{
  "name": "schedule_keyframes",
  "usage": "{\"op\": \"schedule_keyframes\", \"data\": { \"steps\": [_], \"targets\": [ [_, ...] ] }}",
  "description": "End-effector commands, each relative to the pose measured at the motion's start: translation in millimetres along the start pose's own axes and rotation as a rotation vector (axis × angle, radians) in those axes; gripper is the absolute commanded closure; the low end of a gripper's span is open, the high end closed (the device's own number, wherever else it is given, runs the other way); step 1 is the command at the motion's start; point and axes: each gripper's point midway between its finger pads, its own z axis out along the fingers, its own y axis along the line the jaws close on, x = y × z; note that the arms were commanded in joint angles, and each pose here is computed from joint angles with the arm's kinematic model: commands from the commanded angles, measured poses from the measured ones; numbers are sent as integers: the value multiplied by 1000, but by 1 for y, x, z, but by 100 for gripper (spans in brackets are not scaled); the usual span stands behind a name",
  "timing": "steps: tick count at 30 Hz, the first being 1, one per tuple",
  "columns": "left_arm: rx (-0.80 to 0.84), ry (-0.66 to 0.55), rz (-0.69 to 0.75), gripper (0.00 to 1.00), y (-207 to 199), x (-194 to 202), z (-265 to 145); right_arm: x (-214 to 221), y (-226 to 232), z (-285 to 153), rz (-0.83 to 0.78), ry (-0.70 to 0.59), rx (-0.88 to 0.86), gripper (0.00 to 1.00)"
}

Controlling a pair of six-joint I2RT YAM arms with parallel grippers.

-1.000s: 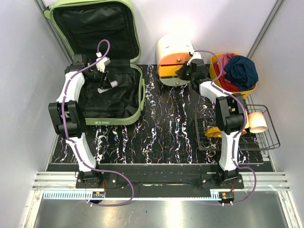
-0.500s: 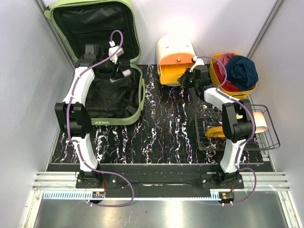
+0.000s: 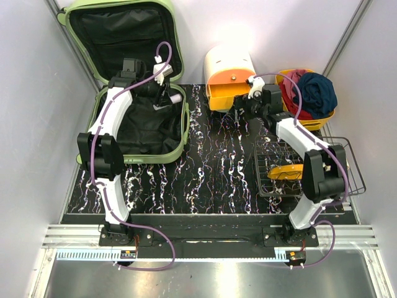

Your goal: Open, take out, and arrange the luggage

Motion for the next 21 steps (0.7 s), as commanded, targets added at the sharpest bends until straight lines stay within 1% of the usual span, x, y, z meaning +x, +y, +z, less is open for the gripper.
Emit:
{"op": "schedule_keyframes", "data": {
  "steps": [1, 3, 4, 6, 7, 9, 10, 11, 13, 15, 16, 18, 21],
  "targets": [
    [84, -28, 54, 100, -39, -21, -11, -54, 62, -40, -327, -163, -301, 5],
    [115, -10, 41, 100, -51, -17, -10, -63, 78, -37, -435, -198, -360, 7],
    [126, -1, 32, 100, -55, -16, -8, -73, 90, -35, -553, -241, -379, 7],
    [152, 19, -11, 100, -66, -13, -5, -74, 103, -26, -657, -279, -417, 8],
    [160, 20, -28, 100, -69, -15, -4, -81, 110, -24, -765, -324, -432, 9],
    [196, 40, -87, 100, -80, -13, 0, -73, 132, -17, -877, -346, -511, 12],
    [203, 41, -99, 99, -83, -16, 0, -73, 140, -15, -975, -365, -530, 16],
    [221, 51, -116, 99, -88, -15, 3, -71, 152, -14, -1019, -378, -561, 17],
    [235, 71, -165, 99, -94, -12, 3, -66, 164, -8, -1102, -392, -603, 19],
    [256, 81, -190, 98, -102, -11, 4, -54, 177, 1, -1140, -377, -648, 22],
    [263, 88, -204, 98, -105, -9, 5, -55, 180, 3, -1167, -382, -654, 23],
    [281, 89, -213, 98, -112, -10, 6, -46, 187, 12, -1185, -375, -675, 25],
    [291, 100, -213, 98, -119, -8, 8, -46, 193, 15, -1195, -383, -698, 28]
  ]
}}
